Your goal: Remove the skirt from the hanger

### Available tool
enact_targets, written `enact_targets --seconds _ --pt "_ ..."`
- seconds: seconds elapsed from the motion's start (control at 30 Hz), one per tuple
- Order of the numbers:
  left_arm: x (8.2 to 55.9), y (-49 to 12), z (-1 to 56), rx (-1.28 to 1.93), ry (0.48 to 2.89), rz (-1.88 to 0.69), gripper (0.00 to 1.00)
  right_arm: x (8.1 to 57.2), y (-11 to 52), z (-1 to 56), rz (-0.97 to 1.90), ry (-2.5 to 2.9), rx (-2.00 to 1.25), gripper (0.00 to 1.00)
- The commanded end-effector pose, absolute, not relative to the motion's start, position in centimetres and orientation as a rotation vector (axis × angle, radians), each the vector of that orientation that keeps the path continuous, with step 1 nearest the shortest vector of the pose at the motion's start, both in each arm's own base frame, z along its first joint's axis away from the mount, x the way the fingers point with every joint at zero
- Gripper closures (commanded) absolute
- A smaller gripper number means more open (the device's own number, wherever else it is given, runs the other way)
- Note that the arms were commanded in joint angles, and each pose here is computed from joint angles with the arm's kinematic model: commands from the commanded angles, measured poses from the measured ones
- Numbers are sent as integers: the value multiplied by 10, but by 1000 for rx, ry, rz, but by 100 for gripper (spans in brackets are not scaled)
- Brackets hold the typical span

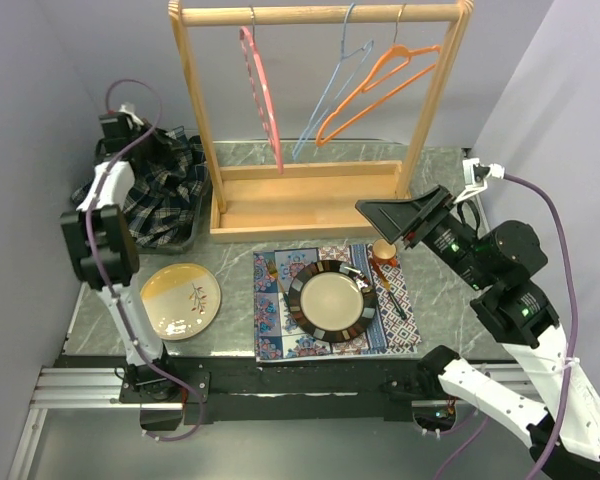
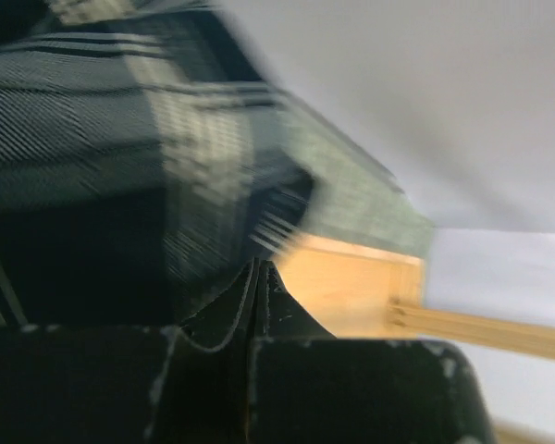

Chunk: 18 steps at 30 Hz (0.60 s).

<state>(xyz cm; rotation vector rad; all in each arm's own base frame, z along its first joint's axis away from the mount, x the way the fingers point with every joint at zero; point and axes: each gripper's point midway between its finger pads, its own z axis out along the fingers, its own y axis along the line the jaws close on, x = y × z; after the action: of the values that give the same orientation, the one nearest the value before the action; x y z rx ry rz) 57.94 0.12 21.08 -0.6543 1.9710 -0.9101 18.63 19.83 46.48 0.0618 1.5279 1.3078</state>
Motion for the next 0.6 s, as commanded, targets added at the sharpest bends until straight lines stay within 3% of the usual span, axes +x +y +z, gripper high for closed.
enact_targets --seconds 0.0,0.17,0.3,0.33,0.43,0.47,0.57 --pt "603 24 153 -685 2029 -720 99 198 202 474 1282 1494 55 0" --pt "597 59 89 -807 2131 -454 99 208 209 465 1260 1546 54 0" --pt "590 58 135 -767 2053 -453 99 215 216 439 1218 1673 46 0" --pt "589 58 170 -731 2006 -457 99 215 215 434 1206 1693 53 0" --pt "575 56 238 -688 1951 -450 82 215 209 422 1143 1753 57 0" --pt "565 55 248 -690 1964 -442 62 215 206 422 1123 1762 70 0" --pt "535 51 296 -644 1914 -421 35 220 190 410 1009 1830 140 0"
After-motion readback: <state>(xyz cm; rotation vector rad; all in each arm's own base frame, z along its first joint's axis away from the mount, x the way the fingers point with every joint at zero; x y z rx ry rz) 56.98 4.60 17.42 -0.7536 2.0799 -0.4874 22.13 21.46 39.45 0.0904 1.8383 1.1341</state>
